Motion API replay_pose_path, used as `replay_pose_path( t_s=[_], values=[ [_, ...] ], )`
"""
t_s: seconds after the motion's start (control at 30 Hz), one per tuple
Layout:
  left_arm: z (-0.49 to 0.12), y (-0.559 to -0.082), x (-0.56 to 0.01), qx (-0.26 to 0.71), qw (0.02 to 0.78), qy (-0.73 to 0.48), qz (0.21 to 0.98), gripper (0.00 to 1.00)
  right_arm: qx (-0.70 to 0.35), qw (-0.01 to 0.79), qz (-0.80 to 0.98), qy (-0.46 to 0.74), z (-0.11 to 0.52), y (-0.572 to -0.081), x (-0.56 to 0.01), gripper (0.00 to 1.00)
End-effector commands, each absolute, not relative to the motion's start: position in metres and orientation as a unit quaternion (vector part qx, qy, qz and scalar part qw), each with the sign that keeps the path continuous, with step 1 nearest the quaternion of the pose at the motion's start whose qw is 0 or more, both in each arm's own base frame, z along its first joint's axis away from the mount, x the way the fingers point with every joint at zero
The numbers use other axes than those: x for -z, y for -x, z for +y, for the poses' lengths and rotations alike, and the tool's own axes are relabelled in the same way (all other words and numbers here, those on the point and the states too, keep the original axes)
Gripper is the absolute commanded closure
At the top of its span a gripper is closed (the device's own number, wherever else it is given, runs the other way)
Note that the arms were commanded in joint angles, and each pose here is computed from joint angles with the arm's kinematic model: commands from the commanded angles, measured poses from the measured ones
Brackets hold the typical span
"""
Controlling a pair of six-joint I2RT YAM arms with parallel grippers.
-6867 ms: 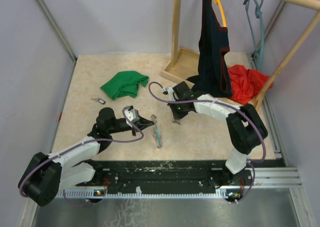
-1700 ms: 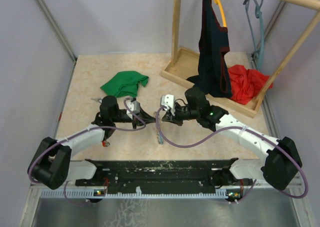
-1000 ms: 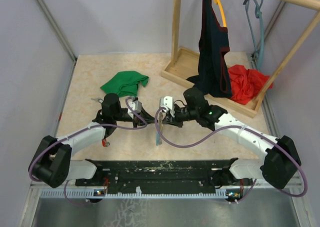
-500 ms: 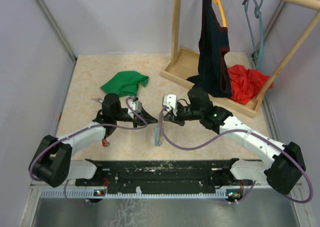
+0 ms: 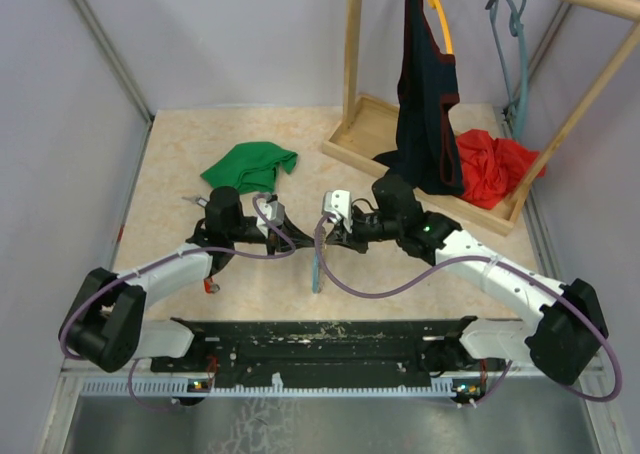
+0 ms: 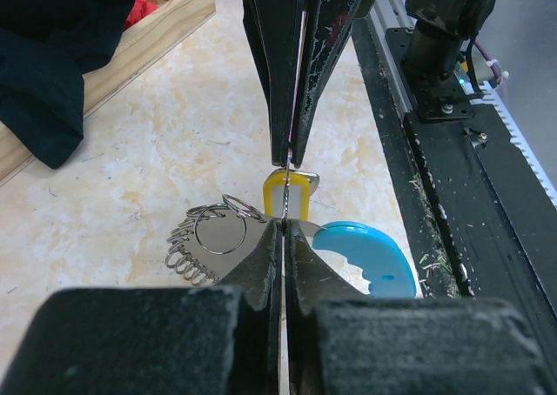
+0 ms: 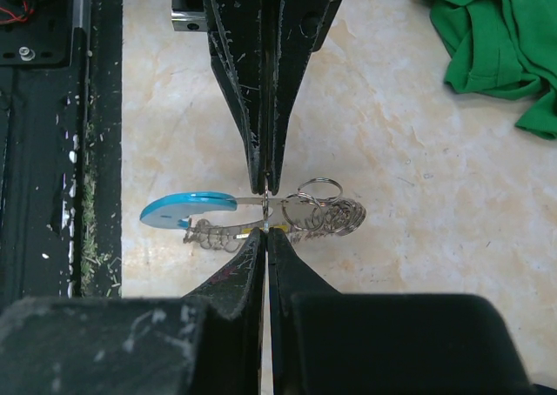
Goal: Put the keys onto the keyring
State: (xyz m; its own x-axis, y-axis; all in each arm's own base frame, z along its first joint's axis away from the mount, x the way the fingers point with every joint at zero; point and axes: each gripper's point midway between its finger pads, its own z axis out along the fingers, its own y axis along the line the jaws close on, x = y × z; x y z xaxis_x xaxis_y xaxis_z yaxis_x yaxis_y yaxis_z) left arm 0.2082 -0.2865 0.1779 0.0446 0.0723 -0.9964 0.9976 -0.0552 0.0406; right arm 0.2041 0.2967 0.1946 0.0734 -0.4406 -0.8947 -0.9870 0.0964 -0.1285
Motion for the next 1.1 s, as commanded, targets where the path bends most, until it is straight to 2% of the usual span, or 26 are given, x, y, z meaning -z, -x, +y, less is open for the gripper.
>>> replay_pose_path(
  t_s=[0.0, 1.07],
  values=[
    [-0.2914, -0.2074, -0.1944, 0.488, 0.488, -0.556, 0.464, 1.00, -0.324, 0.450, 0.582, 0.595, 0.3045, -0.2055, -0.2105, 1.00],
    [-0.2937, -0.2054, -0.1953, 0.492, 0.484, -0.558, 0.460, 1.00, -0.323, 0.440, 0.594, 0.592, 0.3061, -0.2091, -0.2037, 1.00]
  ],
)
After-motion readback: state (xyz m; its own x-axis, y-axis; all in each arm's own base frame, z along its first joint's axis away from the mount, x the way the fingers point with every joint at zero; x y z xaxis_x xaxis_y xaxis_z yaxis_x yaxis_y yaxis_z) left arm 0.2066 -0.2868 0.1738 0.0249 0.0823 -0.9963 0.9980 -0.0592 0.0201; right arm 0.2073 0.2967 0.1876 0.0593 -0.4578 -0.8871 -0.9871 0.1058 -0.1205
